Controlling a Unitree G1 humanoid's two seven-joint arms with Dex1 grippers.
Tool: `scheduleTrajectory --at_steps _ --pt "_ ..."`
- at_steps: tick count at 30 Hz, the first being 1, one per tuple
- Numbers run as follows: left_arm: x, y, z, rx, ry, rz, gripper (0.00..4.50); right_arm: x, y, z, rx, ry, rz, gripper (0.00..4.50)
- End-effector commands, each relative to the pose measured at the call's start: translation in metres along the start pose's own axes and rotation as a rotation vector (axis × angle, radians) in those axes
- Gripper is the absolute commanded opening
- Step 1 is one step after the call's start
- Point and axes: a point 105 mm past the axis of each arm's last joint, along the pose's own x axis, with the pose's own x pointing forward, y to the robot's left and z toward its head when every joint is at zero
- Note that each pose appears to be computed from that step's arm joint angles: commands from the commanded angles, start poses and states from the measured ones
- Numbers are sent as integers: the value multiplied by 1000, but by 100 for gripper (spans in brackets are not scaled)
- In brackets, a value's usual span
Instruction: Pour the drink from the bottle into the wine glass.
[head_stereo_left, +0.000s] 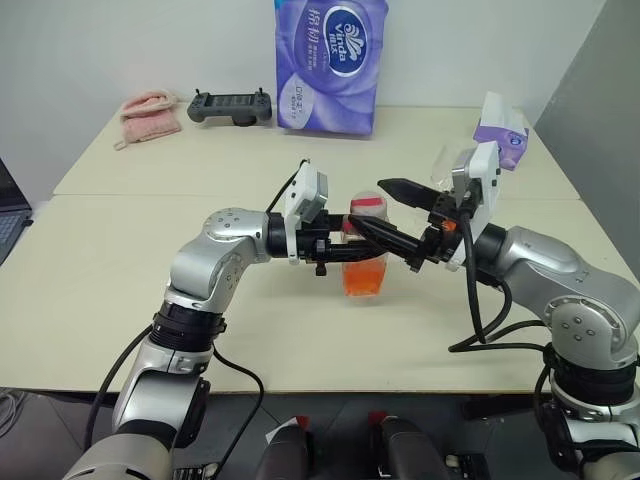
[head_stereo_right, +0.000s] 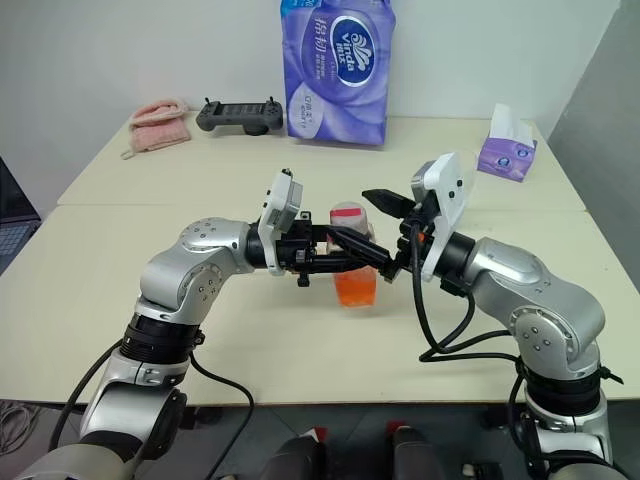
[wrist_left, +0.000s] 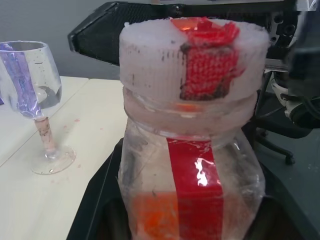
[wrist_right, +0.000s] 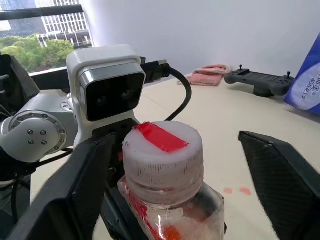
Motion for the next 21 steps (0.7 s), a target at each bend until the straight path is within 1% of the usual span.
scheduleTrajectory --at_steps 1,4,5,8,11,12,13,14,17,19,20,21 --pt "0 -2 15 64 -31 -6 185 -1 5 17 -18 -64 33 290" --pt "0 -2 14 66 -29 -1 185 -1 6 18 0 -67 45 183" --pt "0 -2 14 67 -29 0 185 -1 7 19 -1 -68 47 176" --pt "0 -1 14 68 -30 3 185 -1 3 26 -5 -94 30 174" --pt "0 -1 13 67 -30 5 185 -2 -12 60 50 -235 -38 173" --pt "-1 -2 13 67 -29 6 185 -3 -16 68 68 -265 -58 173" --pt "-1 -2 13 66 -29 6 185 -4 -20 72 76 -279 -77 173" --pt "-1 -2 12 66 -29 8 185 -8 -27 70 43 -265 -134 173" --pt "-2 -1 12 65 -30 18 185 -26 -56 52 -45 -200 -346 173" --pt "-3 0 12 64 -30 27 185 -41 -71 22 -104 -88 -456 173" --pt "-3 0 12 62 -31 30 185 -51 -79 1 -152 1 -524 173" --pt "-3 0 12 62 -31 31 185 -63 -88 -25 -146 91 -606 173"
